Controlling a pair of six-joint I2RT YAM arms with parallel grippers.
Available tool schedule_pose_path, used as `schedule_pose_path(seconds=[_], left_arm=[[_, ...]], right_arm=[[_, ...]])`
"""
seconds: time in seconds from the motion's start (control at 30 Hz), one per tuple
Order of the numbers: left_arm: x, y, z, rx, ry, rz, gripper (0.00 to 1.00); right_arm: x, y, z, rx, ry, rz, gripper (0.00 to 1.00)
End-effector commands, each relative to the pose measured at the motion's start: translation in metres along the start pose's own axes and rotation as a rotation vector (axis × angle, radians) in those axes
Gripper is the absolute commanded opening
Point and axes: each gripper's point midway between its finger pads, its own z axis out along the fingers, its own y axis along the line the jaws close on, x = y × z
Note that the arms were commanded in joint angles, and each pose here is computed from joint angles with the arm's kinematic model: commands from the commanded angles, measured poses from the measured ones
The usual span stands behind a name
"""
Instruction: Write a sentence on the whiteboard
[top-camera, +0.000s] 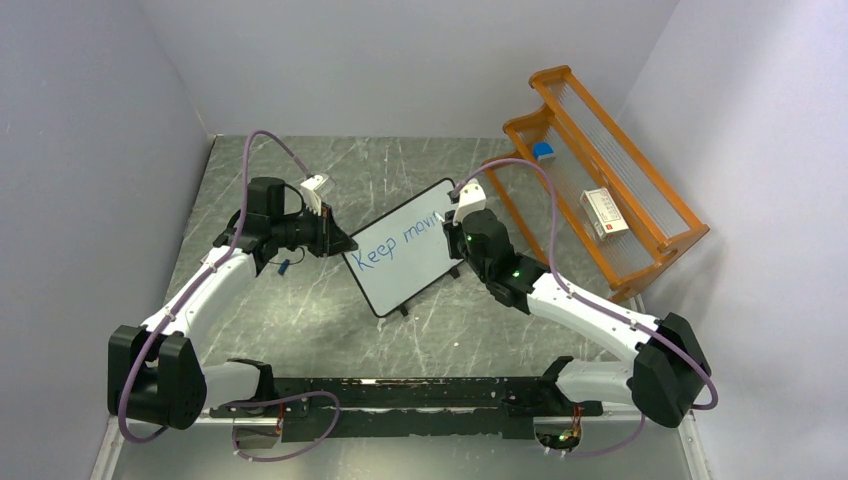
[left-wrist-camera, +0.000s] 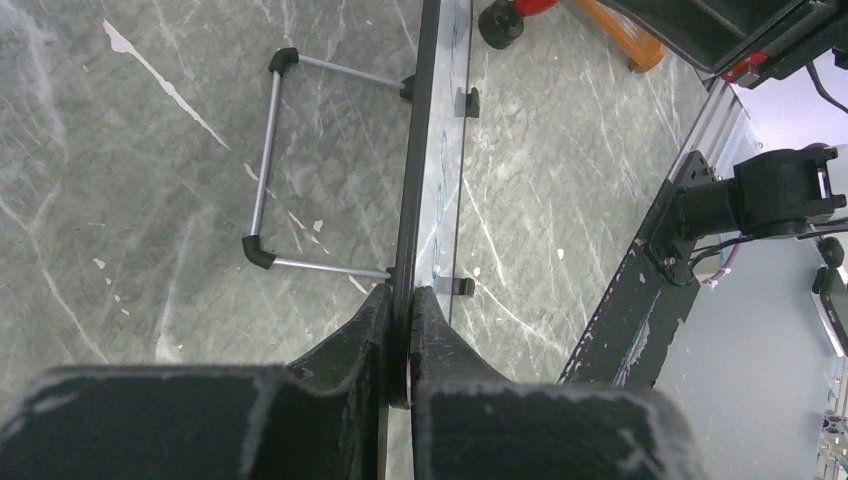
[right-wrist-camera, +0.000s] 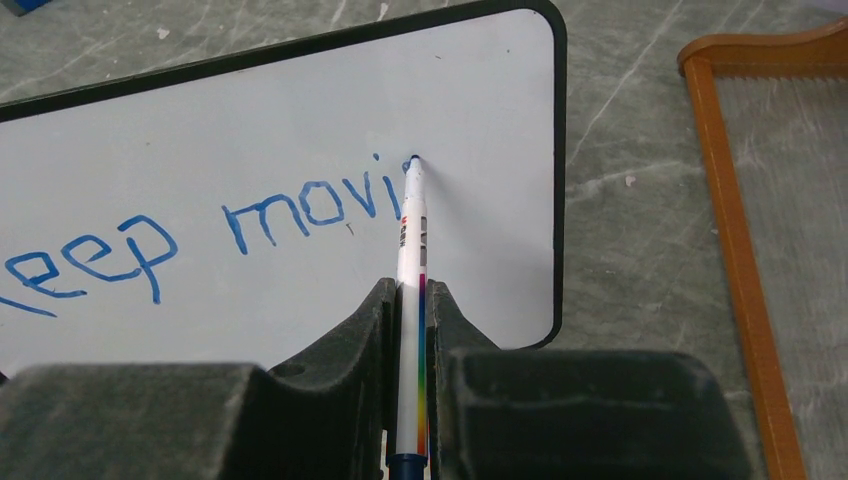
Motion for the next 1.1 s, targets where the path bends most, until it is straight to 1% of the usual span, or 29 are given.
schedule_pose_path(seconds=[0.0, 0.53, 1.07], left_arm=[[0.028, 0.025, 0.004, -0.114, 0.094, -0.018, 0.05], [0.028, 0.026, 0.004, -0.118, 0.094, -0.019, 0.05], [0.029, 0.027, 0.003, -0.124, 0.096, -0.019, 0.05]], right_arm=[[-0.016, -0.006, 0.004, 0.025, -0.044, 0.016, 0.0], [0.012, -0.011, 0.001, 0.032, 0.034, 0.021, 0.0], [0.021, -0.014, -0.004, 0.037, 0.053, 0.025, 0.0]])
